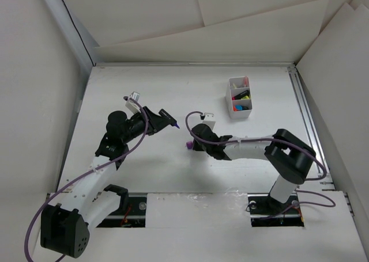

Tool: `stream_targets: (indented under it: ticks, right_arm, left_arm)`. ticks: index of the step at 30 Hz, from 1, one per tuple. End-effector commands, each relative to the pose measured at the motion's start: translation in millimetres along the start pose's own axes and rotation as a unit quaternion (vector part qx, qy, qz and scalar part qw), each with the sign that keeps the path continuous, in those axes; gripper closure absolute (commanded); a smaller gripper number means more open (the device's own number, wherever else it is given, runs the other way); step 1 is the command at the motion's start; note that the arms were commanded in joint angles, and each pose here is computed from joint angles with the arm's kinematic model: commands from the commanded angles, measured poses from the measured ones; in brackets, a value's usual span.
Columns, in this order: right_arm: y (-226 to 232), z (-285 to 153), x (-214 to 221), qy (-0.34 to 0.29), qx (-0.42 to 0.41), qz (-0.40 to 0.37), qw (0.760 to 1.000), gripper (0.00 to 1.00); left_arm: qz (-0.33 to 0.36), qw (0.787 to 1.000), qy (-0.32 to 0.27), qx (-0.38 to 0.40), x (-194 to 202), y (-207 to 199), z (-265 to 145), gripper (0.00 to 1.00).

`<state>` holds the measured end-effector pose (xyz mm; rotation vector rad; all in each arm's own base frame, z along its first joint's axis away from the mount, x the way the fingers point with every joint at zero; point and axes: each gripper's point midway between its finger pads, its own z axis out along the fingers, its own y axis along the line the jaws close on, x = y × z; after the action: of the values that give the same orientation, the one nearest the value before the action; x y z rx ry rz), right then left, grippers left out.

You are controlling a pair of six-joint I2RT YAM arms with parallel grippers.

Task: Sort the stationery into containers
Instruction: Pick up the pen cap from the center of the board.

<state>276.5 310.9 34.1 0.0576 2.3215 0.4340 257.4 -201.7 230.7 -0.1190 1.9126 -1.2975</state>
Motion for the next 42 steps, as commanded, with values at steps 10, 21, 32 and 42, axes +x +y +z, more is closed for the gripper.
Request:
stream_targets:
  ticks: [10,21,32,42]
  right_arm:
    - [26,-7,-44,-0.047,-0.055,0.018,0.997,0.67]
    - [36,-28,-4,0.026,-0.11,-0.077,0.991,0.4]
    - [16,-4,10,0.036,-0.054,-0.096,0.993,0.4]
    - [13,3,12,0.022,-0.018,-0.126,0.992,0.44]
  left_arm:
    - [0.025,0.999,-0.017,0.009,-8,-11,-6,0.95]
    - [0.023,0.999,-0.02,0.012,-8,-10,-4,0.95]
    - [0.025,0.999,-0.022,0.014,-10,-15,-7,0.95]
    - [0.019,1.0,-0.02,0.012,-8,-11,-6,0.95]
